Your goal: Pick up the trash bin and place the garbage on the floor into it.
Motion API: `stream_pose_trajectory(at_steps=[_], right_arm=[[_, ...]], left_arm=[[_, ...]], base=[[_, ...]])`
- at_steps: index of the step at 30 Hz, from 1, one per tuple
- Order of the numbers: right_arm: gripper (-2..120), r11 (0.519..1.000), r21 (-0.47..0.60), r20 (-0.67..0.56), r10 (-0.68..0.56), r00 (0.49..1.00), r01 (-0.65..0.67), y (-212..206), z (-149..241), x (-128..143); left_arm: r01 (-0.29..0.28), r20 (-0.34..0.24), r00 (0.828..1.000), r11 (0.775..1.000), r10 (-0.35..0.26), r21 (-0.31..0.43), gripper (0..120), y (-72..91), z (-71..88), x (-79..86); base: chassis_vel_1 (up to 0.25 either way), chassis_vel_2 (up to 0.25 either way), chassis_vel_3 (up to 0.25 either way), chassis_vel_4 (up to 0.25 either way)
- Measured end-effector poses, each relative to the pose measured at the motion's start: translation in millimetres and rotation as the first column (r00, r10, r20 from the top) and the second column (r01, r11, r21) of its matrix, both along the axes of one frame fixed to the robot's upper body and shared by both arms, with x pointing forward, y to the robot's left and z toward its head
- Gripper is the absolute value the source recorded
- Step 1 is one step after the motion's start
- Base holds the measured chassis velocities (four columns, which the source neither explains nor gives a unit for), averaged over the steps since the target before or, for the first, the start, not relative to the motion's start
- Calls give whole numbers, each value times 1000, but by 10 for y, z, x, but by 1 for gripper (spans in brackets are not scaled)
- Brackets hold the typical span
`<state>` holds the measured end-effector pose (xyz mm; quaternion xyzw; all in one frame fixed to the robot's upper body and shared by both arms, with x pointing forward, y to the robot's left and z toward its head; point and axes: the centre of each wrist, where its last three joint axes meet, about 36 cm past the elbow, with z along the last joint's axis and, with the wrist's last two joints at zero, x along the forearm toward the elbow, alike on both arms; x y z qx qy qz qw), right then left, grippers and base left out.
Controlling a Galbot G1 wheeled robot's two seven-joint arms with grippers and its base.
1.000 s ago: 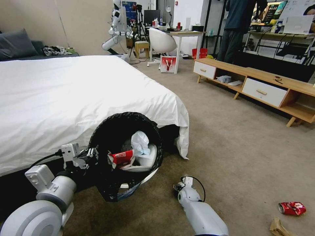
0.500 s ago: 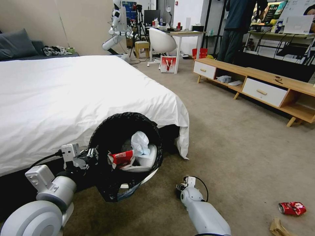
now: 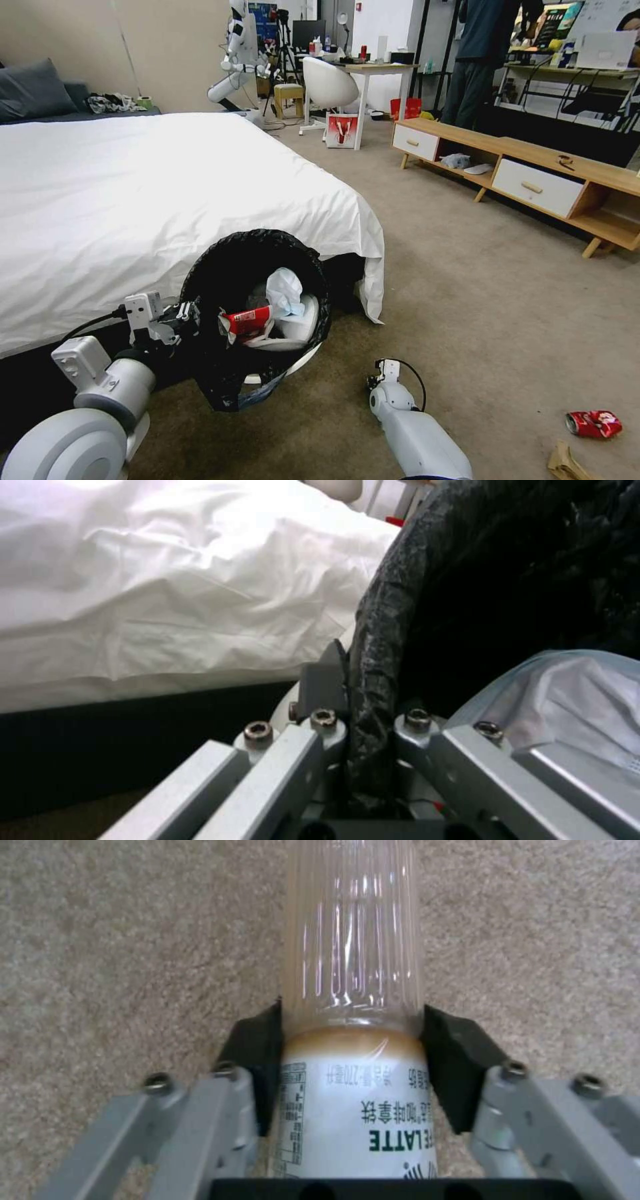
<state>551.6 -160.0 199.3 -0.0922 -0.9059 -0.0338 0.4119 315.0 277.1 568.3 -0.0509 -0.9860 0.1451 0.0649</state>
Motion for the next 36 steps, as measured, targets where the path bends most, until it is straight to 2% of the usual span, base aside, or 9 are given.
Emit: stream_pose_trajectory(at_steps=[2,3,7,17,26,29,30,34,36], right_arm=[[43,1000,0,0,0,1000,0,-1,0,0],[35,1000,-2,2,2,1000,-2,-10,1,0],[28,1000,-7,5,3,1000,-3,-37,3,-1],[26,1000,-26,55,1,999,0,-180,141,-13],[26,994,-105,247,27,969,-1,-637,621,-294],[26,990,-140,354,61,933,-12,-820,902,-429],[26,986,-167,423,90,902,-21,-920,1137,-497],[26,980,-200,507,119,854,-18,-1032,1452,-553],[26,974,-227,654,165,739,-16,-1085,2010,-578]], left_arm=[[0,0,1000,1000,0,0,2,0,0,0],[0,0,1000,1000,0,0,2,-1,-1,-2],[0,-1,1000,1000,0,-1,2,-6,-4,-2],[-4,-3,1000,1000,4,-3,2,-1,-10,13],[-21,-25,999,1000,21,-10,2,52,-16,77],[-23,-42,999,1000,22,-16,2,60,-23,100],[-23,-53,998,1000,22,-17,2,64,-34,117],[-23,-67,998,1000,21,-20,2,68,-50,139],[-9,-92,996,1000,6,-27,2,62,-83,166]], base=[[0,0,0,0],[0,0,0,0],[0,0,0,0],[0,0,0,0],[0,0,0,0],[0,0,0,0],[0,0,0,0],[0,0,0,0],[0,0,0,0]])
